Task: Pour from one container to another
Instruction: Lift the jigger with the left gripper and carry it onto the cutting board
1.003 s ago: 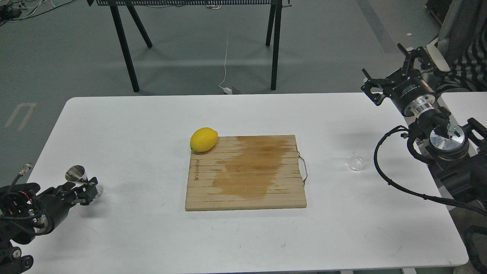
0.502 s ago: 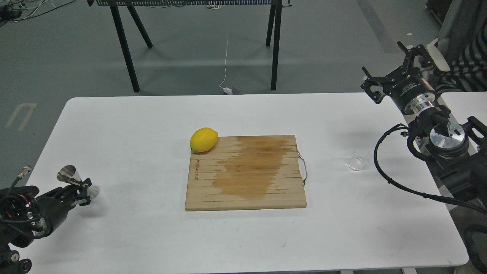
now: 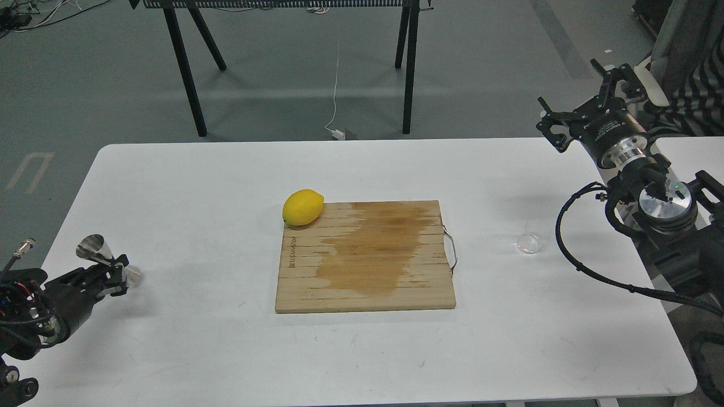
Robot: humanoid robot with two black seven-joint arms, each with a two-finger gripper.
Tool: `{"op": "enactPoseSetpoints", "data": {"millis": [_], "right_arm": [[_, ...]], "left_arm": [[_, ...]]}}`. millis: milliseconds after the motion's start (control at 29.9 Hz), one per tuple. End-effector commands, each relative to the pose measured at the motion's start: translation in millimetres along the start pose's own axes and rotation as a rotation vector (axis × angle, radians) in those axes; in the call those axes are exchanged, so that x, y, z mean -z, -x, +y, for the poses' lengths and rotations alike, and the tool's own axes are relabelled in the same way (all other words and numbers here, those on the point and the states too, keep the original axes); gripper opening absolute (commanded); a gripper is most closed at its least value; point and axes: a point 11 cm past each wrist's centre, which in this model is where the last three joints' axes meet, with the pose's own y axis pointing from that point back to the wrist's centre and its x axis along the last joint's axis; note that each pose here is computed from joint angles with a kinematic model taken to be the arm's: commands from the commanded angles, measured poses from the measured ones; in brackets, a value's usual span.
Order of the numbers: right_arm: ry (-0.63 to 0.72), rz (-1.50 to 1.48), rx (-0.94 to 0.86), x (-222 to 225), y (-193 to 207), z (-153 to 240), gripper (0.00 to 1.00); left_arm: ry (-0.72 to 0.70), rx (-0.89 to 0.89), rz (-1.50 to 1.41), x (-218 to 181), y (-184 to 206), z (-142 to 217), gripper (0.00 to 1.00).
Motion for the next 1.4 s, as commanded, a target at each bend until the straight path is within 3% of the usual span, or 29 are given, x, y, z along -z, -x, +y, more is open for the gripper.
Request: {"op": "enactPoseSetpoints", "data": {"millis": [0, 401, 602, 936, 1371], "right_arm": [[0.008, 0.005, -0.008, -1.3, -1.3, 0.3, 0.99], [0.029, 0.047, -0.036, 1.5, -7.2, 0.1, 0.99], [0.027, 0.051, -0.052, 4.2, -9.7, 0.7, 0.99], [0.031, 0.115, -0.144, 14.2, -28.5, -0.2, 0.99], [0.026, 0.150, -0.216, 25.9, -52.3, 12.6, 0.99]], "left_arm": [[0.041, -0.052, -0.022, -9.8, -29.7, -5.7, 0.00], [0.252, -0.237, -0.276, -68.4, -125.1, -26.6, 0.00], [0.364, -0.300, -0.390, -107.6, -154.2, -31.8, 0.00], [0.573, -0.231, -0.535, -194.4, -127.5, -51.9, 0.00], [0.755, -0.125, -0.622, -337.2, -83.5, -88.2, 0.00]]}}
